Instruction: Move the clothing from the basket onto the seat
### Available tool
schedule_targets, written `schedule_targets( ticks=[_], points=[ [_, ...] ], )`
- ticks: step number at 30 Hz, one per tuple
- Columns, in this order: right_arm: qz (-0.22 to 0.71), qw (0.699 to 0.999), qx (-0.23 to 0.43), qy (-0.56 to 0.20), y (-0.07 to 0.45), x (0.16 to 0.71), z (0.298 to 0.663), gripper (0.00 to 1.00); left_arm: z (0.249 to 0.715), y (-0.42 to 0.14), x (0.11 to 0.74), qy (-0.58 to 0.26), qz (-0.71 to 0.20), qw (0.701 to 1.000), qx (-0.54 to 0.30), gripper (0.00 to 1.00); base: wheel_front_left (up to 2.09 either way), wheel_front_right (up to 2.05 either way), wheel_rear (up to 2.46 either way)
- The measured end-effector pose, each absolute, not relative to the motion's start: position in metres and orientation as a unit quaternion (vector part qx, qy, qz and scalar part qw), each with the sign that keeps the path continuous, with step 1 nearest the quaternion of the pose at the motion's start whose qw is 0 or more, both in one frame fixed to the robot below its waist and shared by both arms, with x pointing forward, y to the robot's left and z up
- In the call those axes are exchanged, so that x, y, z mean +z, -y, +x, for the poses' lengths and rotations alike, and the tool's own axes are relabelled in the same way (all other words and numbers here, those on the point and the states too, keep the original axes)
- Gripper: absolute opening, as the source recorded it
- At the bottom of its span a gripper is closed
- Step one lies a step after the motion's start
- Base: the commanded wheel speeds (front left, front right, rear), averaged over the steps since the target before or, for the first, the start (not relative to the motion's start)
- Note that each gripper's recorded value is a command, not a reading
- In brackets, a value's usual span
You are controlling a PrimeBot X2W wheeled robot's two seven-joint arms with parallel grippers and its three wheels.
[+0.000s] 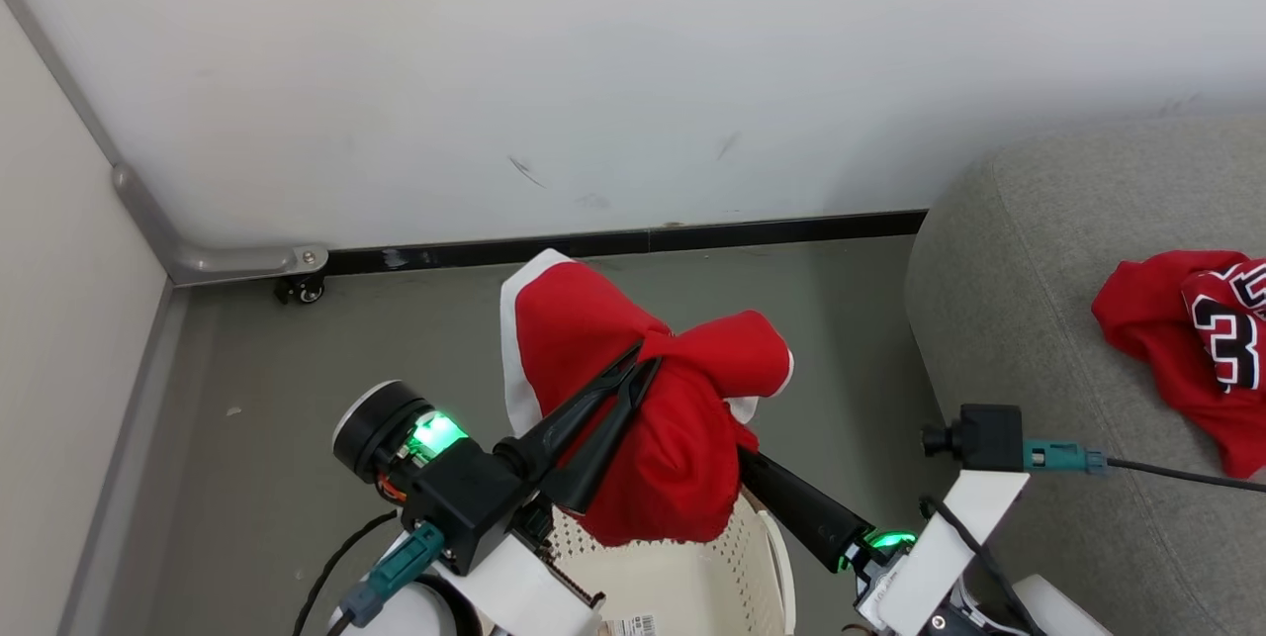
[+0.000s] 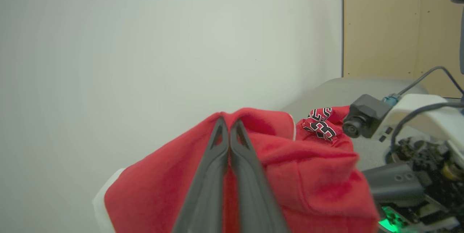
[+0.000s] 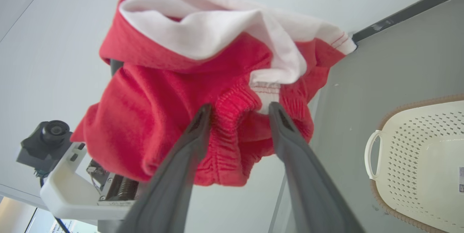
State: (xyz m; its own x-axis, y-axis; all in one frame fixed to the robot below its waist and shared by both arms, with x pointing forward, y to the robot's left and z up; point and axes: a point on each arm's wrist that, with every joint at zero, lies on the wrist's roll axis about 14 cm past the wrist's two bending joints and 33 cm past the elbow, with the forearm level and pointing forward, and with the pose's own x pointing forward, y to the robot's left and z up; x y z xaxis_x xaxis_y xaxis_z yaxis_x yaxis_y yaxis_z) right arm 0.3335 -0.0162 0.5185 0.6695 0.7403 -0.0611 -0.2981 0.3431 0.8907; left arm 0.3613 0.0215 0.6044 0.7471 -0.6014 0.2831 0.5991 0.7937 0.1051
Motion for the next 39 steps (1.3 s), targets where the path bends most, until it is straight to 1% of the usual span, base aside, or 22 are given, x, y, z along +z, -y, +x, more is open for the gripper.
schedule_targets(
  ticks=[2, 5, 6, 7, 10, 17, 27, 32, 33, 34, 35, 36, 37, 38, 39],
  points=[
    [0.460, 0.789, 0.333, -0.235, 0.017, 0.519, 0.334, 0.39, 0.361, -0.021, 0.602, 0.149, 0.001, 0.935, -0.322, 0.00, 0.00, 0.00, 0.00],
    [0.450, 0.793, 0.336, -0.235, 0.018, 0.518, 0.333, 0.22, 0.360, -0.020, 0.599, 0.143, -0.004, 0.935, -0.324, 0.00, 0.00, 0.00, 0.00],
    [0.447, 0.795, 0.336, -0.234, 0.019, 0.519, 0.333, 0.07, 0.361, -0.019, 0.598, 0.142, -0.004, 0.935, -0.324, 0.00, 0.00, 0.00, 0.00],
    [0.444, 0.798, 0.336, -0.232, 0.019, 0.518, 0.333, 0.00, 0.361, -0.019, 0.597, 0.141, -0.004, 0.935, -0.325, 0.00, 0.00, 0.00, 0.00],
    [0.432, 0.809, 0.332, -0.222, 0.023, 0.518, 0.335, 0.00, 0.362, -0.018, 0.596, 0.137, -0.005, 0.935, -0.326, 0.00, 0.00, 0.00, 0.00],
    [0.395, 0.844, 0.315, -0.181, 0.045, 0.525, 0.348, 0.00, 0.363, -0.021, 0.581, 0.110, -0.020, 0.941, -0.319, 0.00, 0.00, 0.00, 0.00],
    [0.352, 0.895, 0.256, -0.093, 0.100, 0.541, 0.368, 0.00, 0.366, -0.020, 0.562, 0.079, -0.040, 0.945, -0.314, 0.00, 0.00, 0.00, 0.00],
    [0.349, 0.906, 0.233, -0.049, 0.121, 0.555, 0.374, 0.00, 0.364, -0.015, 0.554, 0.067, -0.044, 0.944, -0.320, 0.00, 0.00, 0.00, 0.00],
    [0.348, 0.908, 0.230, -0.044, 0.122, 0.556, 0.374, 0.00, 0.364, -0.014, 0.554, 0.066, -0.046, 0.944, -0.321, 0.05, 0.00, 0.00, 0.00],
    [0.348, 0.909, 0.227, -0.040, 0.124, 0.556, 0.375, 0.00, 0.364, -0.013, 0.554, 0.065, -0.049, 0.943, -0.322, 0.29, 0.00, 0.00, 0.00],
    [0.349, 0.909, 0.225, -0.035, 0.126, 0.557, 0.375, 0.00, 0.364, -0.012, 0.553, 0.064, -0.051, 0.943, -0.323, 0.45, 0.00, 0.00, 0.00],
    [0.349, 0.910, 0.222, -0.031, 0.128, 0.558, 0.375, 0.00, 0.364, -0.011, 0.553, 0.064, -0.051, 0.943, -0.324, 0.71, 0.00, 0.00, 0.00],
    [0.347, 0.912, 0.219, -0.027, 0.130, 0.559, 0.375, 0.00, 0.364, -0.010, 0.553, 0.063, -0.053, 0.942, -0.325, 0.89, 0.00, 0.00, 0.00],
    [0.346, 0.913, 0.215, -0.022, 0.133, 0.560, 0.375, 0.00, 0.364, -0.008, 0.553, 0.064, -0.055, 0.941, -0.327, 1.00, 0.00, 0.00, 0.00],
    [0.346, 0.914, 0.210, -0.017, 0.136, 0.560, 0.376, 0.00, 0.364, -0.007, 0.553, 0.064, -0.057, 0.941, -0.328, 1.00, 0.00, 0.00, 0.00]
  ],
)
